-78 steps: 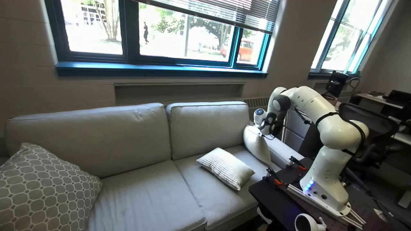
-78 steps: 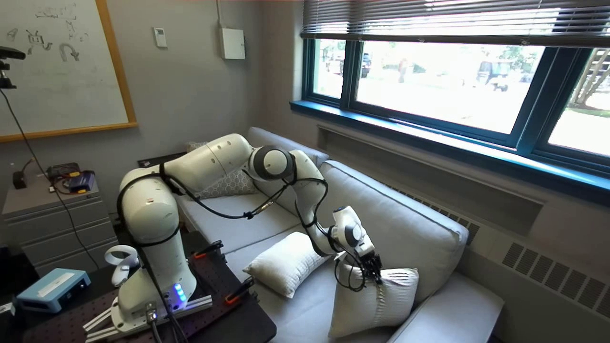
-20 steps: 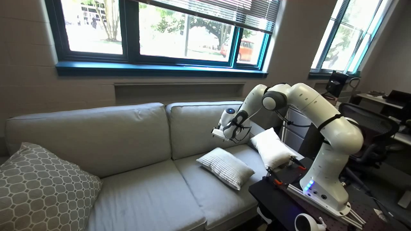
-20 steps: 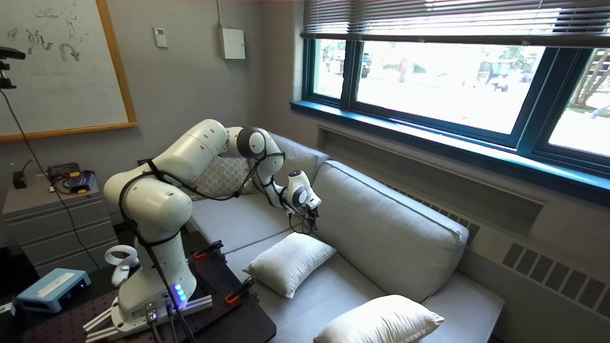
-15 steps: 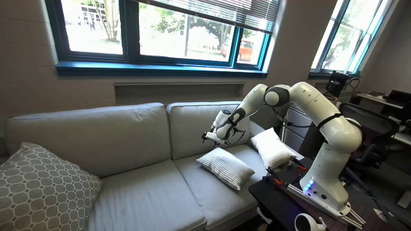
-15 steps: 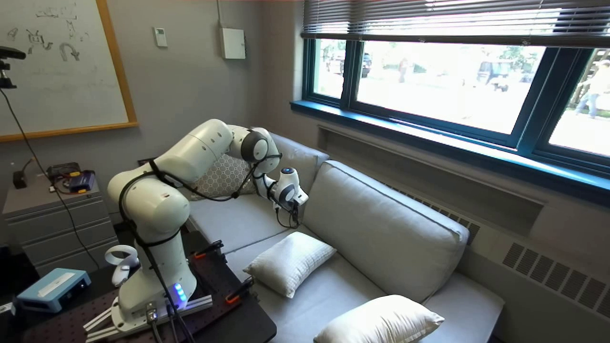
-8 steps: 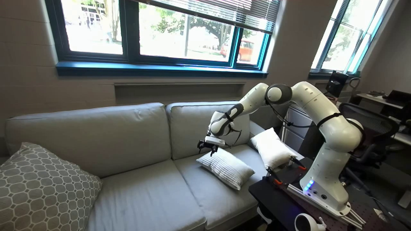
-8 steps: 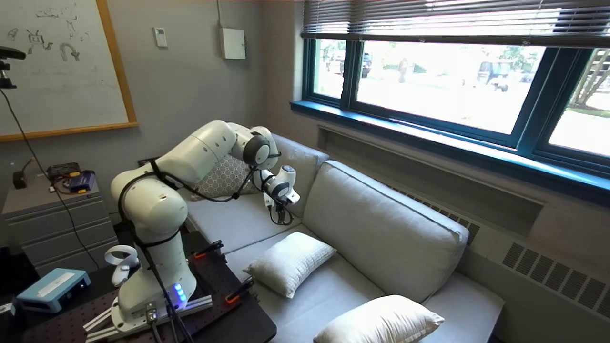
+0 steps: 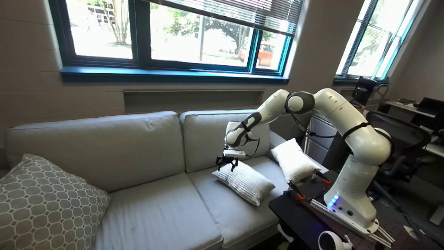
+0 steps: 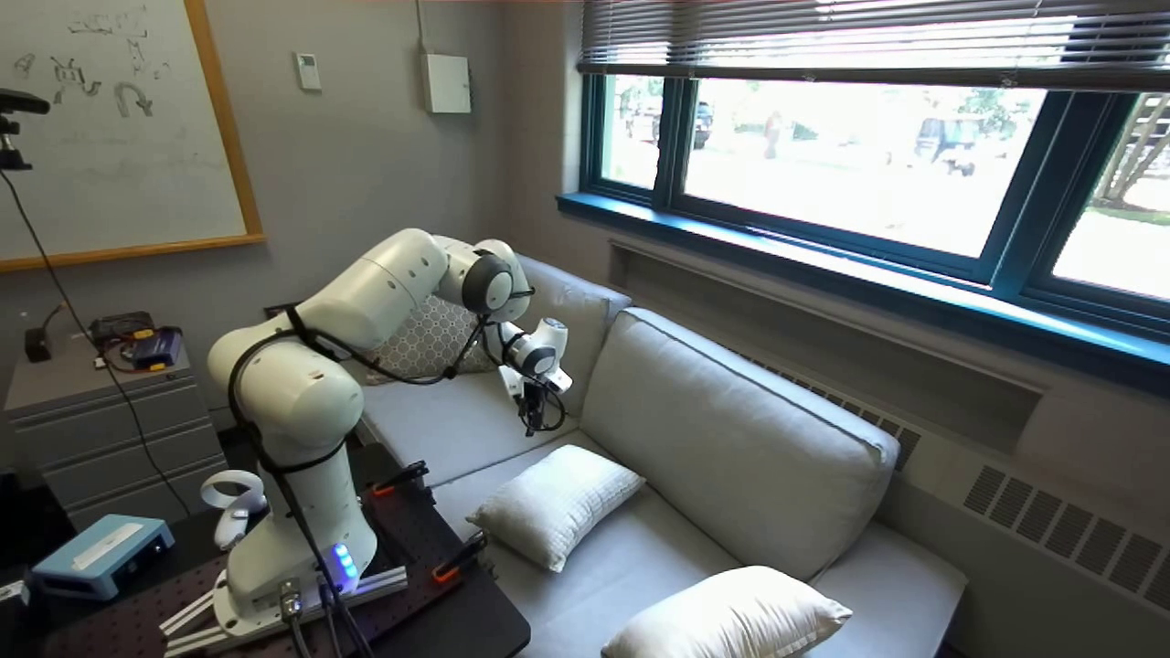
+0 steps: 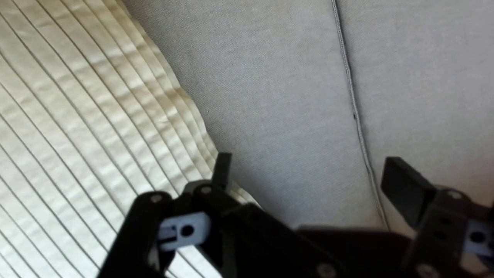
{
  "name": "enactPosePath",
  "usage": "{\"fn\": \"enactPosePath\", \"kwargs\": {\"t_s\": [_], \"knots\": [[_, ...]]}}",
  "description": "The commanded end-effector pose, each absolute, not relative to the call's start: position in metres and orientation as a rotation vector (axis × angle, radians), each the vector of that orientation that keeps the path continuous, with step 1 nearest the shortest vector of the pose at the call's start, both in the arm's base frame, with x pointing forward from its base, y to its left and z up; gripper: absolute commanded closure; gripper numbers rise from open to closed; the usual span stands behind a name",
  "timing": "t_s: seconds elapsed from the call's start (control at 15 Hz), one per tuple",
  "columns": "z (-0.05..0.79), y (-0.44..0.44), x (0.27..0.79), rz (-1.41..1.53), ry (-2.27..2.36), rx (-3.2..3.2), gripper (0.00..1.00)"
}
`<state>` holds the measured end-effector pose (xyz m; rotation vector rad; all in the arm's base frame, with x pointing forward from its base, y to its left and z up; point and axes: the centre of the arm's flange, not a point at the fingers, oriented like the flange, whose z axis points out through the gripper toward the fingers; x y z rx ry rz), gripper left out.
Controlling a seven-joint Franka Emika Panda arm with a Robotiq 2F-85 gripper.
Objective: Place the striped pillows against the right armrest
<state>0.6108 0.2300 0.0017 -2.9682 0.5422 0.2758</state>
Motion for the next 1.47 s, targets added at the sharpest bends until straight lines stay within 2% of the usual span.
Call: {"fn": "enactPosePath", "kwargs": {"t_s": [0.0, 0.47, 0.87, 1.2, 1.4], "knots": [[0.009, 0.204, 0.615, 0.285, 0.528, -2.895, 0.00], [-0.016, 0.170, 0.627, 0.165, 0.349, -3.217, 0.00], [-0.048, 0.206, 0.612, 0.043, 0.076, -3.458, 0.00], [-0.079, 0.238, 0.591, 0.078, -0.120, -3.534, 0.00], [-0.100, 0.229, 0.596, -0.057, -0.167, -3.642, 0.00]]}}
